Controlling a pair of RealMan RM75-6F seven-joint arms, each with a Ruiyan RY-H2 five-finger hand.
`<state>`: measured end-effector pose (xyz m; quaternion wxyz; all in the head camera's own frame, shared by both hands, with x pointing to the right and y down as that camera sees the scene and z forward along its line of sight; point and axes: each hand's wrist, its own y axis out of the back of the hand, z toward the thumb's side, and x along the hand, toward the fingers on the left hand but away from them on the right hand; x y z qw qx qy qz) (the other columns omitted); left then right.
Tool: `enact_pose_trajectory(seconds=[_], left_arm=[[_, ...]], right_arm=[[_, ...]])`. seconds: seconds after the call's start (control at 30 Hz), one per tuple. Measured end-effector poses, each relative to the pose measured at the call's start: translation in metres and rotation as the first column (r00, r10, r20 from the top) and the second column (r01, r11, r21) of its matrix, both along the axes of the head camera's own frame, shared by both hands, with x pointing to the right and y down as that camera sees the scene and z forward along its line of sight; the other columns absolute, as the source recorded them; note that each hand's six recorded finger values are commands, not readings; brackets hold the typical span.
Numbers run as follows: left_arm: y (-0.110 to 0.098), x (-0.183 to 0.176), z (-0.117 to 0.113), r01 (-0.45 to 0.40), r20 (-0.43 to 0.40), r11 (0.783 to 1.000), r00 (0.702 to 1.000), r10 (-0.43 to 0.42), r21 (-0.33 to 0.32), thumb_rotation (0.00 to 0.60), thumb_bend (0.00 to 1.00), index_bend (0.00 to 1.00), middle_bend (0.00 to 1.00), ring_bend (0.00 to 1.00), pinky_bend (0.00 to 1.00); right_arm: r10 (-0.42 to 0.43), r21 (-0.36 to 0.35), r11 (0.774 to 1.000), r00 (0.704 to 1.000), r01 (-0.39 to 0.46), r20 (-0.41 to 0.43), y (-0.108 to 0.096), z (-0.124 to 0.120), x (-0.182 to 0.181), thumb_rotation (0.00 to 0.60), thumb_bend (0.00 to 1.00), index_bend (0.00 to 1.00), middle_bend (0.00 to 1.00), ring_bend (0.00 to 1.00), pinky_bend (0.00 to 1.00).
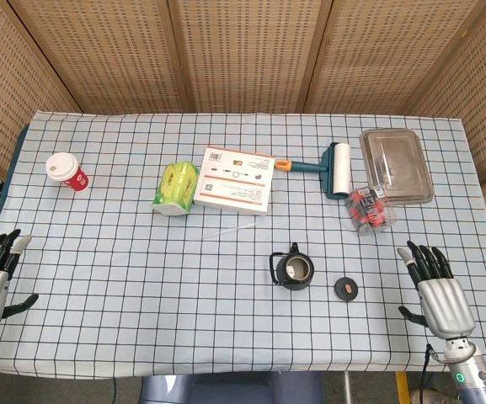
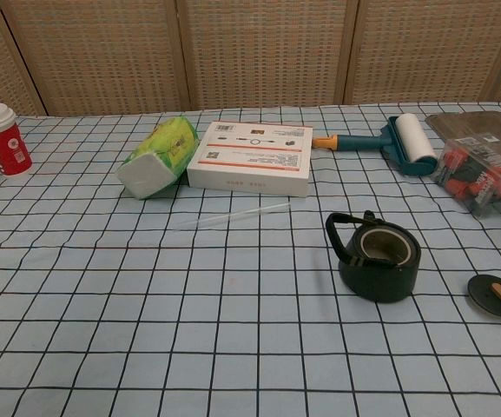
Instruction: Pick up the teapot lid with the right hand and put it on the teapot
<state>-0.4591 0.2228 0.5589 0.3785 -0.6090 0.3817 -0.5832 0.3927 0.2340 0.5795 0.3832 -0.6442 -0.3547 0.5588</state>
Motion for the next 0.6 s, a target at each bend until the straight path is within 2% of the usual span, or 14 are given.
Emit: enact_pose_trajectory(seconds=[0.4, 0.47, 0.6], left_arm=[[0.000, 0.000, -0.001, 0.000, -0.012, 1.000, 1.000, 0.000, 0.000, 0.600, 0.10, 0.00, 0.00, 0.00, 0.00], [0.000, 0.001, -0.001, -0.002, -0.012, 1.000, 1.000, 0.002, -0.002, 0.600, 0.10, 0.00, 0.00, 0.00, 0.00], [0.000, 0.001, 0.000, -0.006, -0.015, 1.000, 1.000, 0.006, -0.008, 0.600, 0.10, 0.00, 0.00, 0.00, 0.00]], right_arm=[[-0.015, -0.008, 1.000, 1.000, 0.016, 0.005, 0.003, 0.000, -0.005, 0.600, 0.23, 0.03, 0.00, 0.00, 0.00], [-0.021, -0.015, 1.000, 1.000, 0.021, 0.008, 0.004, 0.001, -0.007, 0.600, 0.23, 0.06, 0.00, 0.00, 0.00], [-0.030, -0.038, 0.999, 0.999, 0.030, 0.014, 0.007, 0.005, -0.010, 0.600, 0.23, 0.19, 0.00, 0.00, 0.00]])
